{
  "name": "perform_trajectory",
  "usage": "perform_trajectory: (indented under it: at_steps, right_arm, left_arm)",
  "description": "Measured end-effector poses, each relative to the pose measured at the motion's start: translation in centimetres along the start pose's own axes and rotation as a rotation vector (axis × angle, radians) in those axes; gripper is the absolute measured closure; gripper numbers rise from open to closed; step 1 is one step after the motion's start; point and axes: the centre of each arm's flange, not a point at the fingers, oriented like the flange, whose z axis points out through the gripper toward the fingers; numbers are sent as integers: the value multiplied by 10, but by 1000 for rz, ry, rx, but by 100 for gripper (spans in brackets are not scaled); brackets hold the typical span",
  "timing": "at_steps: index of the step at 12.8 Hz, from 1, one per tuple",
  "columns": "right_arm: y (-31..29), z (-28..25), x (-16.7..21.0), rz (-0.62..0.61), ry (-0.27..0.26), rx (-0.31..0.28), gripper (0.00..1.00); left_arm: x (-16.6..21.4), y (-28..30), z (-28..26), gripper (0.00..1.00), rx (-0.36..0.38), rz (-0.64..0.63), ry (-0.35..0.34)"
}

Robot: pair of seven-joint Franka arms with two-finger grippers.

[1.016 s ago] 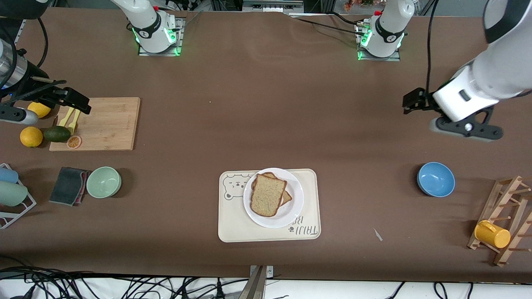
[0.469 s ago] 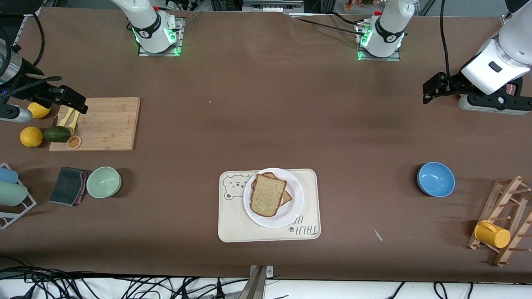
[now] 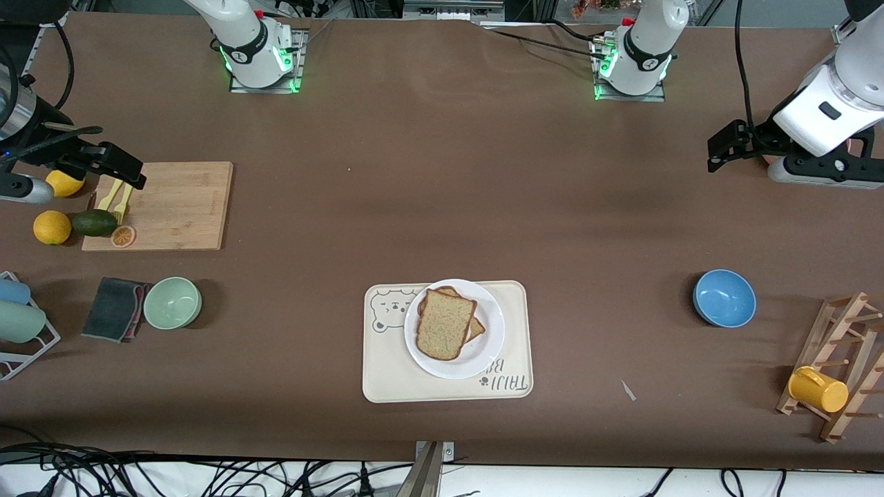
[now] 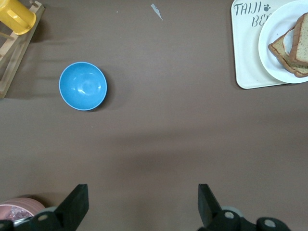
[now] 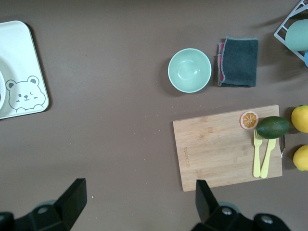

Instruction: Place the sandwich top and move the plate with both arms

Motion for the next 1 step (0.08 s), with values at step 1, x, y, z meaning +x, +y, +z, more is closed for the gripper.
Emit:
perform_trajectory:
  at_steps: [1]
  right_arm:
    - [0,0,0,0,0,0,0]
  left_arm:
    - [0,-1,0,0,0,-2,0]
